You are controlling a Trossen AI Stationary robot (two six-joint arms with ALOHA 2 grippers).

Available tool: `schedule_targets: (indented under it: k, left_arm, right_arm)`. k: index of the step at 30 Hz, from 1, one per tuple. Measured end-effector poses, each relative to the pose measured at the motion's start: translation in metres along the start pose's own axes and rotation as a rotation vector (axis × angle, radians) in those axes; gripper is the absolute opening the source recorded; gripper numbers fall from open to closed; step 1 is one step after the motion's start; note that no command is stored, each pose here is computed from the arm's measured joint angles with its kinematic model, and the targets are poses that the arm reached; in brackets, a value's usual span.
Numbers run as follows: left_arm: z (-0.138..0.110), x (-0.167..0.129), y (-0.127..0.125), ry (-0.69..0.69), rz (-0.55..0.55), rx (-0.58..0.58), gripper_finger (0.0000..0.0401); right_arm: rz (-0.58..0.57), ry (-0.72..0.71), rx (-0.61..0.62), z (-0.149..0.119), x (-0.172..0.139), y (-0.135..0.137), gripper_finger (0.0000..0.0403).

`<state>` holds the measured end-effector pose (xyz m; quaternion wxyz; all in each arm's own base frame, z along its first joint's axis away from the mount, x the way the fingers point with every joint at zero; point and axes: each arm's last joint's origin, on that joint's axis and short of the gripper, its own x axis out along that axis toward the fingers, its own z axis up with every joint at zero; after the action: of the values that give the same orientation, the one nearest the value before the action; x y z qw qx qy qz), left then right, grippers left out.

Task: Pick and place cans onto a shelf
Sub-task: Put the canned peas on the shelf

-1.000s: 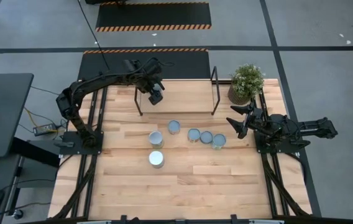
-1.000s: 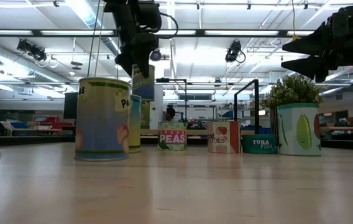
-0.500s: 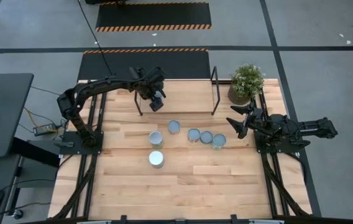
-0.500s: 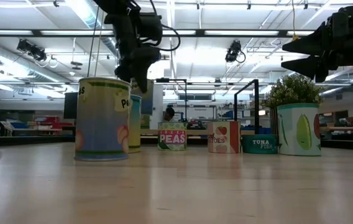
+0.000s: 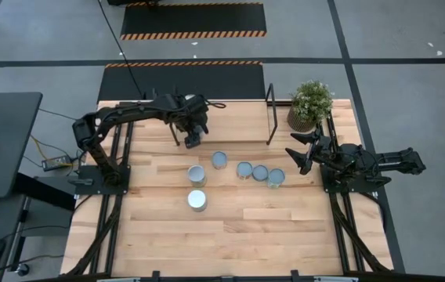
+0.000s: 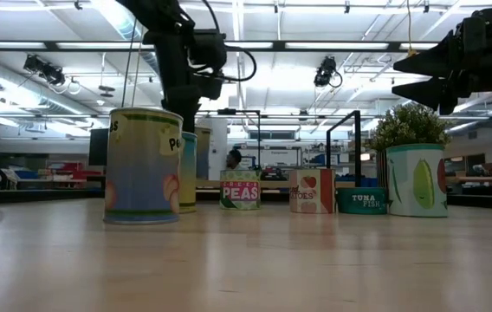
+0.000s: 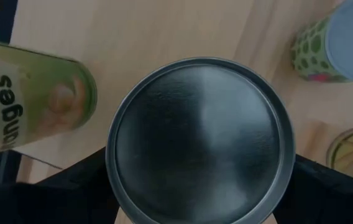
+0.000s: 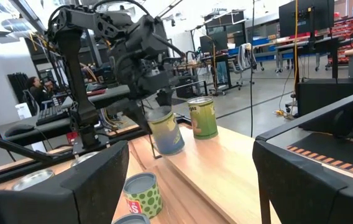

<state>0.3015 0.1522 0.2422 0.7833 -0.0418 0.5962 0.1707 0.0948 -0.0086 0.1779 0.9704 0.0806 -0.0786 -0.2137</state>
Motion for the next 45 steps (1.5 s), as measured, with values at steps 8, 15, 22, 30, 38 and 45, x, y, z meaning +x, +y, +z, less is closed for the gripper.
schedule_targets:
  k: [8, 15, 22, 30, 38, 45]
  left_arm:
    - [0.0, 0.001, 0.005, -0.012, -0.004, -0.034, 0.0318]
    - [0.0, 0.002, 0.006, -0.013, 0.029, -0.034, 0.0344]
    - [-0.001, 0.002, 0.007, 0.001, 0.069, -0.014, 0.0385]
    - [-0.001, 0.001, 0.006, 0.028, 0.181, 0.032, 0.0389]
    - [0.006, -0.01, -0.003, 0.02, 0.241, 0.08, 0.0389]
    - [0.011, -0.025, -0.003, 0.025, 0.274, 0.089, 0.0389]
  right_arm:
    - [0.0, 0.001, 0.0, 0.0, 0.0, 0.0, 0.0349]
    - [0.0, 0.0, 0.0, 0.0, 0.0, 0.0, 0.0349]
    - [0.0, 0.0, 0.0, 0.0, 0.0, 0.0, 0.0349]
    - [0.0, 0.0, 0.0, 0.0, 0.0, 0.0, 0.0349]
    - [0.0, 0.0, 0.0, 0.0, 0.0, 0.0, 0.0349]
    - [0.0, 0.0, 0.0, 0.0, 0.0, 0.0, 0.0349]
